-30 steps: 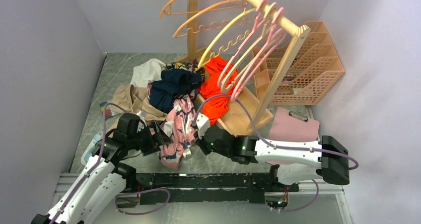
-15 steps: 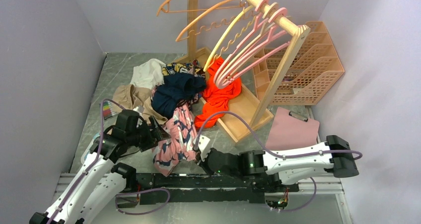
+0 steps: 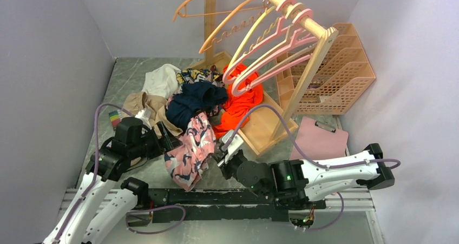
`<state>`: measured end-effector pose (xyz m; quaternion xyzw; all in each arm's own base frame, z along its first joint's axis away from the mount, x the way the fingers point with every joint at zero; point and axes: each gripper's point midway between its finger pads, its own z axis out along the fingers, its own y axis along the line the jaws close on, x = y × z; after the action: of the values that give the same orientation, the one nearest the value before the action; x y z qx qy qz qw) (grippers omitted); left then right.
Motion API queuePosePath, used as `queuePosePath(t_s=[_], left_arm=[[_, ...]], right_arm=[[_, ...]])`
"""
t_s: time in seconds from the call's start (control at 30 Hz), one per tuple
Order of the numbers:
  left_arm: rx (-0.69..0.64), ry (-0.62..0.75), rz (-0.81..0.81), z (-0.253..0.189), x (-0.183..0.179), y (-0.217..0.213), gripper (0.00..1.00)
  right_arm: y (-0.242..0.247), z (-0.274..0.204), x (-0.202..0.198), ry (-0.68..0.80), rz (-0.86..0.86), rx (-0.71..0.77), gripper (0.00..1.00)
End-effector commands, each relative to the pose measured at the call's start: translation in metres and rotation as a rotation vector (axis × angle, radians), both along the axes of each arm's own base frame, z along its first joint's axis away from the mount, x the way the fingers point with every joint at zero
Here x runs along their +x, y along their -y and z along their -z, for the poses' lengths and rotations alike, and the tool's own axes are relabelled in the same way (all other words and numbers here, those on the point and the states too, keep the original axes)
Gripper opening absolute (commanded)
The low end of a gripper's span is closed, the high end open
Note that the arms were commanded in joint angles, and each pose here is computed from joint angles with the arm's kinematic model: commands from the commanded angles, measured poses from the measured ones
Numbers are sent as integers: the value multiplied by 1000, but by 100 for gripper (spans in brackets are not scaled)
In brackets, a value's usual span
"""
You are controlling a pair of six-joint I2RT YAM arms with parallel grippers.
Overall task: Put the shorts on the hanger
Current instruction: Adjust the shorts at the center of the board.
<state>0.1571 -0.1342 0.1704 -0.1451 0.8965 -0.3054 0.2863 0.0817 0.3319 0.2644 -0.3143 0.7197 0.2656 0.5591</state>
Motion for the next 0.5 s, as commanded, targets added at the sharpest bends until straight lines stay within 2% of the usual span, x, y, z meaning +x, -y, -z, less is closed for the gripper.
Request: queuePosePath(t_s=[0.0,0.2,0.47], left_arm=[[21,74,22,-18,-2,-4,84],[7,214,28,-52,7,-5,85],[54,529,32,-139,18,-17,88]], right_arm=[[7,-65,8,85,69,133,0],[2,-126,13,203,65,175,0],[-3,-201,25,369,136,177,0]])
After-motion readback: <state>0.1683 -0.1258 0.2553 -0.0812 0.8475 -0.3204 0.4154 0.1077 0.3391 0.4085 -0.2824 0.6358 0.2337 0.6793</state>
